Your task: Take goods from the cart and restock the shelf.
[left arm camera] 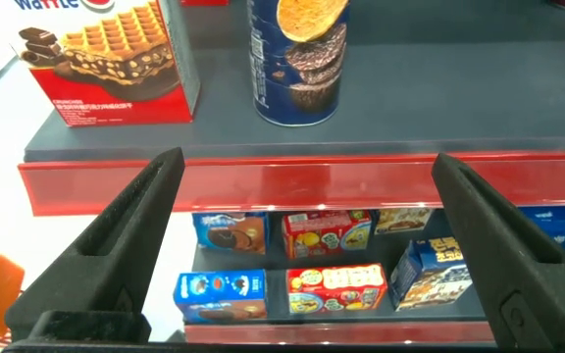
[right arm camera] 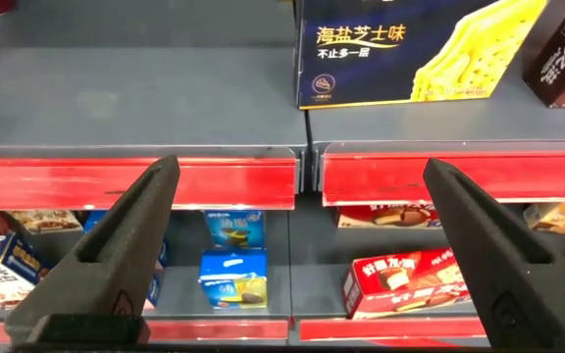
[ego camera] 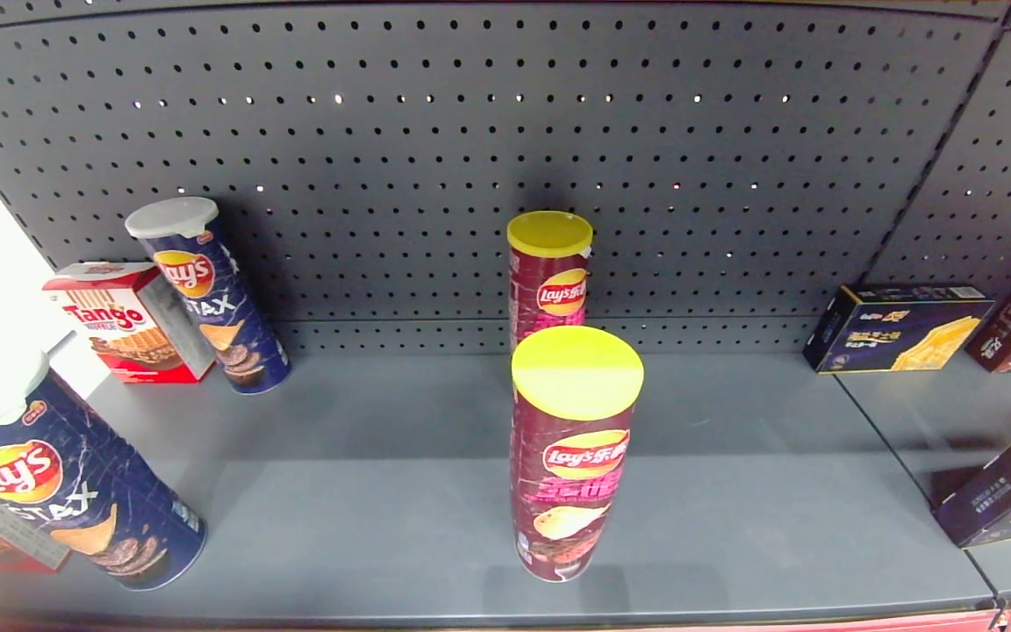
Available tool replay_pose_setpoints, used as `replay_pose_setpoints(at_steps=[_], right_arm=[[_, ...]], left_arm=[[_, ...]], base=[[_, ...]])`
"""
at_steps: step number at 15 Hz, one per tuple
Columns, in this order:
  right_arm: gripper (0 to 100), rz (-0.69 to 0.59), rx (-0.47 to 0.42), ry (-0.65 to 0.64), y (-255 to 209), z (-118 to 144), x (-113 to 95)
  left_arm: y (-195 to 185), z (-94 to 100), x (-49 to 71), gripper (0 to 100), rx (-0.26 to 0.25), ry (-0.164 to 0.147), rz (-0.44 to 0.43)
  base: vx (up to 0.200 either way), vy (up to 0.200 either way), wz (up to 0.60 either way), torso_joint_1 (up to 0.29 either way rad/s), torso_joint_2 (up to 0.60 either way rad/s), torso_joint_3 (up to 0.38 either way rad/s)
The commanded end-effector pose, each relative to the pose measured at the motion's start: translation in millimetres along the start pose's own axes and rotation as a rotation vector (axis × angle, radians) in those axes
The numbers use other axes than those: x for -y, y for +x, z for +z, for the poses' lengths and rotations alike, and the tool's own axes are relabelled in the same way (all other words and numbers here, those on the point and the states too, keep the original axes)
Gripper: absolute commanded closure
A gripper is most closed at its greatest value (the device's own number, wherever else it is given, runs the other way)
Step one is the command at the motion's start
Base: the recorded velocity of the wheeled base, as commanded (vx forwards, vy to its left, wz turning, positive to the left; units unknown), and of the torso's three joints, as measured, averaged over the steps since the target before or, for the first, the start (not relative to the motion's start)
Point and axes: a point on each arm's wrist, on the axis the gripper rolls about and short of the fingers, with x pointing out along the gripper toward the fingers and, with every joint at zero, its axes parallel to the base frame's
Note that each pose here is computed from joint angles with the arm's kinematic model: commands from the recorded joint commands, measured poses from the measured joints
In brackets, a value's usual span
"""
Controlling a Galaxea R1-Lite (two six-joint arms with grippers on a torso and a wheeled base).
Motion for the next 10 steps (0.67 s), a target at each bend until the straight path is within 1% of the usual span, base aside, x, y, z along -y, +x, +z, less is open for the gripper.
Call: replay_pose_setpoints(at_steps=[1,6,8,10], right_arm=[[0,0.000,0.000,-0.001,0.0,0.0,0.0],[0,0.000,0.000,-0.001,0.0,0.0,0.0],[0,0.000,0.000,-0.001,0.0,0.0,0.0],[0,0.000,0.002,-0.001,0.0,0.2,0.0]], left_arm=[[0.1,0.1,0.0,0,-0.001,0.001,0.000],[0.1,0.1,0.0,0,-0.001,0.001,0.000],[0.1,0.1,0.0,0,-0.001,0.001,0.000],[0.1,0.1,0.0,0,-0.001,0.000,0.000]], base=[[0.000,0.000,0.00,0.000,0.00,0.000],[0.000,0.000,0.00,0.000,0.00,0.000],[0.000,0.000,0.60,0.007,0.00,0.005],[0.000,0.000,0.00,0.000,0.00,0.000]])
